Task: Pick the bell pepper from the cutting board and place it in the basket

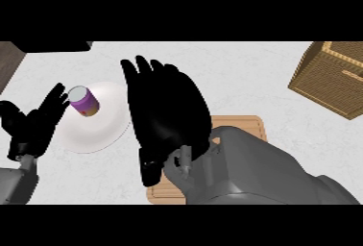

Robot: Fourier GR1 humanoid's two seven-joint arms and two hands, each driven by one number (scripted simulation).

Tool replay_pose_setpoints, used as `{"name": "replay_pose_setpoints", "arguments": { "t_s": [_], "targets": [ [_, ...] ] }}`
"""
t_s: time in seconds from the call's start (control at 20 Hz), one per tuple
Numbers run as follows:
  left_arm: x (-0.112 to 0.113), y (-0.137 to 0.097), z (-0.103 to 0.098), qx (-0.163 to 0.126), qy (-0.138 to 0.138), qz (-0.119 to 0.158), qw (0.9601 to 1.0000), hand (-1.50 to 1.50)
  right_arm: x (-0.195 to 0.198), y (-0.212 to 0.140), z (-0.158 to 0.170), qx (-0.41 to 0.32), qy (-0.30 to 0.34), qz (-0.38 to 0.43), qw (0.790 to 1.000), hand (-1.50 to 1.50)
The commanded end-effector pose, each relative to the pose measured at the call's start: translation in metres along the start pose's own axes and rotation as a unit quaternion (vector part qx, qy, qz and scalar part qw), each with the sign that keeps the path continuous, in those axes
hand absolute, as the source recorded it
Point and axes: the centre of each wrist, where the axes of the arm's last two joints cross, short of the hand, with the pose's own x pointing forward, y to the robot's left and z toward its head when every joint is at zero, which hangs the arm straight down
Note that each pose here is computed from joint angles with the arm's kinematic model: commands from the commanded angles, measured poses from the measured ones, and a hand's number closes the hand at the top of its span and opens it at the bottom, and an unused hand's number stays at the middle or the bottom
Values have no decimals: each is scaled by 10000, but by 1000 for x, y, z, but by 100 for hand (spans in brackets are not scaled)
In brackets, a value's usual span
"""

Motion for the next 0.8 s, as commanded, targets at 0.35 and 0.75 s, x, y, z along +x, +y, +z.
{"name": "replay_pose_setpoints", "arguments": {
  "t_s": [0.35,0.75],
  "targets": [
    [-8,-16,1,-98,-61,76,9999,0,-54,59,55,-210,846,-23,9962,-150],
    [4,3,1,-192,-135,37,9997,0,-87,120,43,-678,756,-230,9946,-150]
  ]
}}
